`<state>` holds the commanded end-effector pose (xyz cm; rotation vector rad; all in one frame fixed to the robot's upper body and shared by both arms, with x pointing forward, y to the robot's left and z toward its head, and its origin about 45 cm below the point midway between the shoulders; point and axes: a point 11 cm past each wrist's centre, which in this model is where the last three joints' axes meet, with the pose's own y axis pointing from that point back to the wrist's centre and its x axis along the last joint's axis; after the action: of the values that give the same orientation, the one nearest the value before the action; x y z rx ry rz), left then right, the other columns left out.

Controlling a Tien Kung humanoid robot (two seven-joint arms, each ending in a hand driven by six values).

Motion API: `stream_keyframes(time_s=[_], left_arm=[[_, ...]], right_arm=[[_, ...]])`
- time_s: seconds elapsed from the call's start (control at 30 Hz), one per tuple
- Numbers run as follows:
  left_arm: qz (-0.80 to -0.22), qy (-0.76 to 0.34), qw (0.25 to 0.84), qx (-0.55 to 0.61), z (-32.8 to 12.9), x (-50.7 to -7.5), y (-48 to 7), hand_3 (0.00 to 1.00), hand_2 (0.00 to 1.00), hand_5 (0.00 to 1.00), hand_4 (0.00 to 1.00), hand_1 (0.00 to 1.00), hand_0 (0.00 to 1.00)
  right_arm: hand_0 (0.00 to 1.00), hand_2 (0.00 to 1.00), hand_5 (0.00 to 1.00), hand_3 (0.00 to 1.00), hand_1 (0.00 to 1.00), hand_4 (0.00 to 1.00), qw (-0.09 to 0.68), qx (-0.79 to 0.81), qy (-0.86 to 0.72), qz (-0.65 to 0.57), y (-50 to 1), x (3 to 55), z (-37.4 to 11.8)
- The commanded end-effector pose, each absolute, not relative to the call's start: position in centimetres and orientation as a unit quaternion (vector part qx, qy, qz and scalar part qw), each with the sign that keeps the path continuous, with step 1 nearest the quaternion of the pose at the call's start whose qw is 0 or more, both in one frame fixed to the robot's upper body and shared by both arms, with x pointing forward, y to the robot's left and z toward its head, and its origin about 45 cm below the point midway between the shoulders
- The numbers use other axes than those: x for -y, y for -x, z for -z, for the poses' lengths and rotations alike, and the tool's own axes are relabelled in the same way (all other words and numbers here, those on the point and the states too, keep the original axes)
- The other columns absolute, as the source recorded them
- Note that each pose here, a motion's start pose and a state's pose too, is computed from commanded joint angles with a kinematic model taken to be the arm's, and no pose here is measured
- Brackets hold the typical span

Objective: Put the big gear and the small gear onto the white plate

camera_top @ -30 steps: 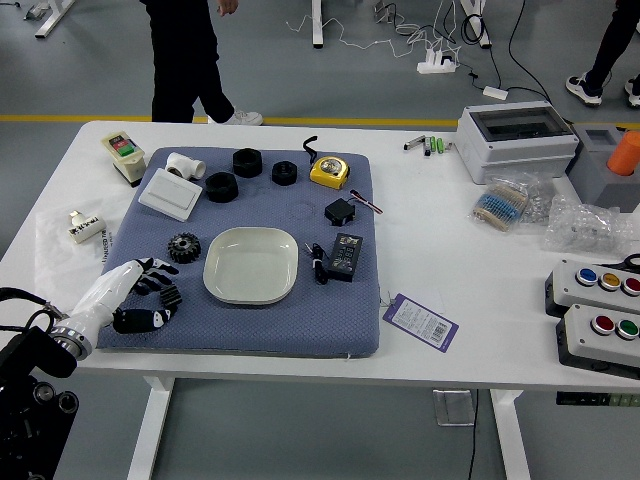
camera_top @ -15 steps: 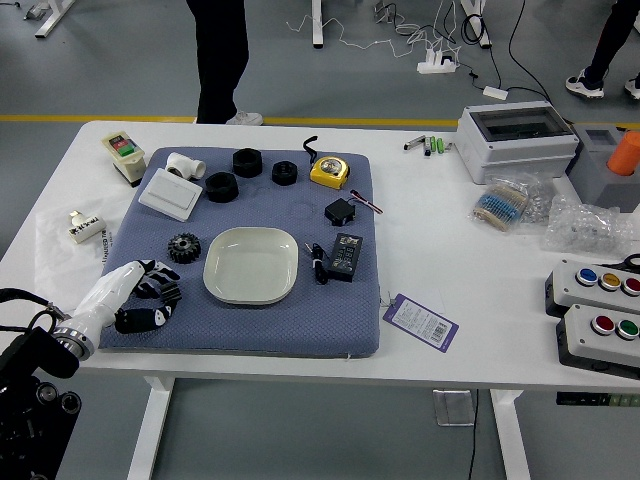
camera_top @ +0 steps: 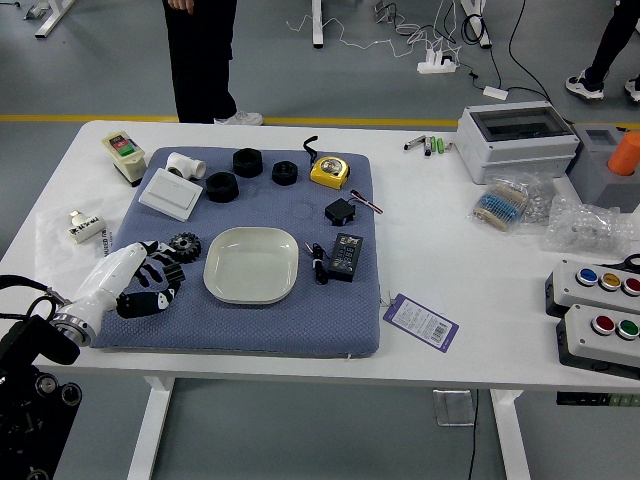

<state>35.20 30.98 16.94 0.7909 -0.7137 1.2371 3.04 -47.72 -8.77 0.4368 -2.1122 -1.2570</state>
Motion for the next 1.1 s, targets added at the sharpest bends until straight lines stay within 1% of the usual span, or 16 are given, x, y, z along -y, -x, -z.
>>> stream_keyframes(time_s=[0.03,0.23,0.4,0.43,0.6,0.63,0.8,0.83,1.0,1.03,1.1], left_arm=[[-0.551,-0.348,0.685,0.324,-17.2,-30.7,-35.3,0.592,0.511,0.002,0.354,0.466,0.363],[-0.545,-0.327,0.69,0.346,-18.2,-29.1,-35.8,0.591,0.513,0.002,0.354,0.467,0.363],[-0.524,-0.29,0.704,0.381,-18.4,-25.4,-36.6,0.591,0.513,0.002,0.354,0.467,0.363],[-0.519,-0.283,0.707,0.388,-18.2,-24.7,-36.8,0.607,0.534,0.004,0.763,0.493,0.393],[-0.512,-0.272,0.711,0.398,-17.3,-22.7,-37.3,0.607,0.534,0.004,0.763,0.493,0.393],[-0.513,-0.275,0.71,0.397,-17.2,-22.8,-37.5,0.66,0.658,0.043,0.887,0.631,0.484],[-0.519,-0.291,0.703,0.389,-16.6,-23.3,-38.2,0.66,0.658,0.043,0.887,0.631,0.484],[-0.521,-0.295,0.702,0.386,-16.5,-23.5,-38.3,0.799,0.834,0.2,0.998,0.76,0.65],[-0.53,-0.305,0.695,0.378,-16.1,-24.2,-38.4,0.799,0.834,0.2,0.998,0.76,0.65],[-0.534,-0.303,0.693,0.379,-16.3,-24.3,-38.4,0.817,0.899,0.204,0.998,0.799,0.705],[-0.538,-0.3,0.689,0.382,-16.4,-24.5,-38.3,0.817,0.899,0.204,0.998,0.799,0.705]], right_arm=[[0.683,0.724,0.678,0.56,0.688,0.79,0.317,0.802,-0.166,0.477,-3.1,47.7,8.8],[0.683,0.724,0.679,0.56,0.688,0.79,0.317,0.803,-0.166,0.477,-3.1,47.8,8.7],[0.683,0.724,0.679,0.56,0.688,0.79,0.317,0.804,-0.167,0.475,-3.3,47.8,8.7],[0.684,0.724,0.678,0.559,0.688,0.79,0.317,0.804,-0.167,0.475,-3.3,47.8,8.7],[0.684,0.724,0.678,0.559,0.688,0.79,0.317,0.804,-0.167,0.474,-3.4,47.9,8.7],[0.684,0.724,0.678,0.559,0.688,0.79,0.317,0.804,-0.167,0.474,-3.4,47.9,8.7],[0.684,0.724,0.678,0.559,0.688,0.79,0.317,0.805,-0.167,0.473,-3.4,47.9,8.6],[0.683,0.724,0.678,0.559,0.688,0.79,0.317,0.805,-0.167,0.473,-3.4,47.9,8.6],[0.683,0.724,0.678,0.559,0.688,0.79,0.318,0.805,-0.167,0.472,-3.5,48.0,8.6],[0.685,0.724,0.678,0.559,0.688,0.79,0.318,0.805,-0.167,0.472,-3.5,48.0,8.6],[0.685,0.724,0.678,0.559,0.688,0.79,0.317,0.805,-0.167,0.472,-3.5,48.0,8.6]])
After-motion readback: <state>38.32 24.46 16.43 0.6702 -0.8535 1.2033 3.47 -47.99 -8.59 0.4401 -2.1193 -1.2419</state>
